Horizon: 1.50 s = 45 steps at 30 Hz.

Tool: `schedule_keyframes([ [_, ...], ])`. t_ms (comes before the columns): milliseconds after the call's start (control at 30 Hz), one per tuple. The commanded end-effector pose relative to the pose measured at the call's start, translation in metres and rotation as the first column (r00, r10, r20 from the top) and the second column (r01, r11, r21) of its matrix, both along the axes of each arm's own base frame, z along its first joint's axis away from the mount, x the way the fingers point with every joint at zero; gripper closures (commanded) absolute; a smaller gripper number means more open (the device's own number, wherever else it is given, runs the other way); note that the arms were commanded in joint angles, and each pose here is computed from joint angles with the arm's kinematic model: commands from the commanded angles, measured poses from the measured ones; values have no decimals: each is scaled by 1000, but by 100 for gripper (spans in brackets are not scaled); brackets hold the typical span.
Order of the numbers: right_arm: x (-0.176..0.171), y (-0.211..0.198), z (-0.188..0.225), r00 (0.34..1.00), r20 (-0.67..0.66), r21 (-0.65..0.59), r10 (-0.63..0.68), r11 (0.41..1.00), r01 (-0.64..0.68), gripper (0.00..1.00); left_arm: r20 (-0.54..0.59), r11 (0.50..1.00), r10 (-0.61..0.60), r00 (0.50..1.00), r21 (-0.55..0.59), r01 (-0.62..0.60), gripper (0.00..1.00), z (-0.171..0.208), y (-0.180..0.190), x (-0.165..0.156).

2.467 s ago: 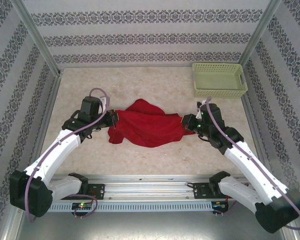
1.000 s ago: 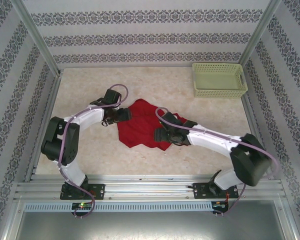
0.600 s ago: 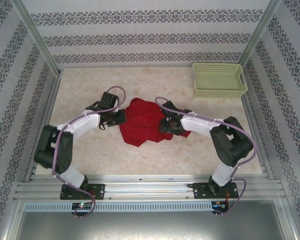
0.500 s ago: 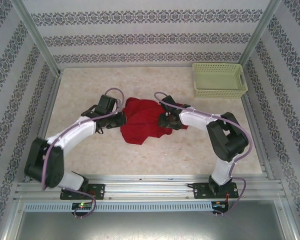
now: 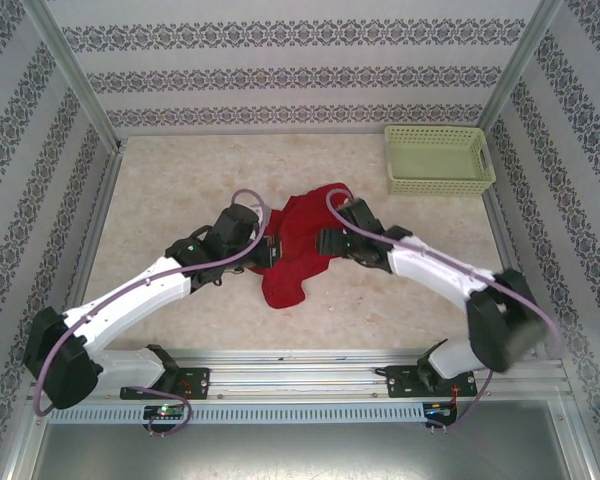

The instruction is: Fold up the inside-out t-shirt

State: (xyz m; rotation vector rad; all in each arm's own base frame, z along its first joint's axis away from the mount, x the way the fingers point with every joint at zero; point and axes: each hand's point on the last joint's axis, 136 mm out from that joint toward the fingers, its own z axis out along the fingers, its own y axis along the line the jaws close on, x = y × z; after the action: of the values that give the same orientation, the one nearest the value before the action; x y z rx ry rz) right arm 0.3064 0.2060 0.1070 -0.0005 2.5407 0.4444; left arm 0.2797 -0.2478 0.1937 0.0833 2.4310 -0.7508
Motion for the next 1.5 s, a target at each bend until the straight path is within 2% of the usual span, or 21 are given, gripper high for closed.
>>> schedule_keyframes([
  [0, -35, 23, 7, 998, 37, 122, 53, 991, -57, 15, 100, 1000, 9, 995, -23, -7, 100, 35, -13, 23],
  [133, -76, 47, 22, 980, 121, 216, 158, 959, -182, 11, 127, 1000, 22, 992, -17, -20, 100, 43, -18, 37],
  [267, -96, 60, 37, 947, 238, 241, 215, 932, -272, 5, 129, 1000, 10, 992, -28, -6, 100, 48, -25, 42],
  [433, -85, 80, 39, 921, 313, 243, 233, 918, -315, 4, 117, 998, 1, 993, -67, 7, 100, 52, -33, 42],
  [567, -62, 98, 36, 920, 327, 206, 215, 934, -292, 9, 114, 996, -2, 994, -86, 12, 100, 57, -35, 41],
  [633, -56, 106, 39, 916, 339, 204, 216, 933, -296, 14, 114, 996, 0, 993, -88, 10, 100, 59, -35, 42],
  [700, -49, 107, 35, 923, 328, 178, 202, 946, -271, 27, 119, 996, 9, 993, -92, 2, 100, 63, -34, 44],
  [800, -43, 93, 30, 932, 320, 113, 168, 970, -214, 59, 135, 995, 27, 990, -103, -13, 100, 71, -29, 49],
  [867, -42, 71, 30, 941, 310, 54, 137, 985, -162, 86, 143, 995, 38, 989, -97, -24, 100, 75, -24, 54],
  [933, -44, 50, 36, 946, 297, 30, 129, 989, -145, 98, 149, 998, 51, 988, -56, -43, 100, 74, -17, 62],
  [1033, -49, 21, 50, 953, 285, 75, 103, 989, -130, 100, 160, 997, 44, 986, 53, -53, 100, 70, -17, 80],
  [1167, -47, -12, 73, 965, 259, 121, 44, 990, -77, 100, 145, 994, -4, 989, 111, -12, 100, 57, -39, 109],
  [1300, -38, -37, 84, 977, 211, 142, -33, 990, 3, 100, 77, 974, -24, 997, 225, 6, 100, 14, -52, 137],
  [1333, -34, -43, 84, 980, 193, 146, -53, 989, 25, 100, 56, 960, -16, 998, 281, 0, 95, 1, -50, 143],
  [1400, -27, -50, 84, 983, 162, 155, -81, 986, 56, 100, -8, 925, 7, 1000, 379, -4, 77, -20, -39, 144],
  [1467, -23, -52, 84, 988, 131, 169, -88, 983, 65, 100, -27, 911, -3, 1000, 413, 14, 62, -23, -34, 131],
])
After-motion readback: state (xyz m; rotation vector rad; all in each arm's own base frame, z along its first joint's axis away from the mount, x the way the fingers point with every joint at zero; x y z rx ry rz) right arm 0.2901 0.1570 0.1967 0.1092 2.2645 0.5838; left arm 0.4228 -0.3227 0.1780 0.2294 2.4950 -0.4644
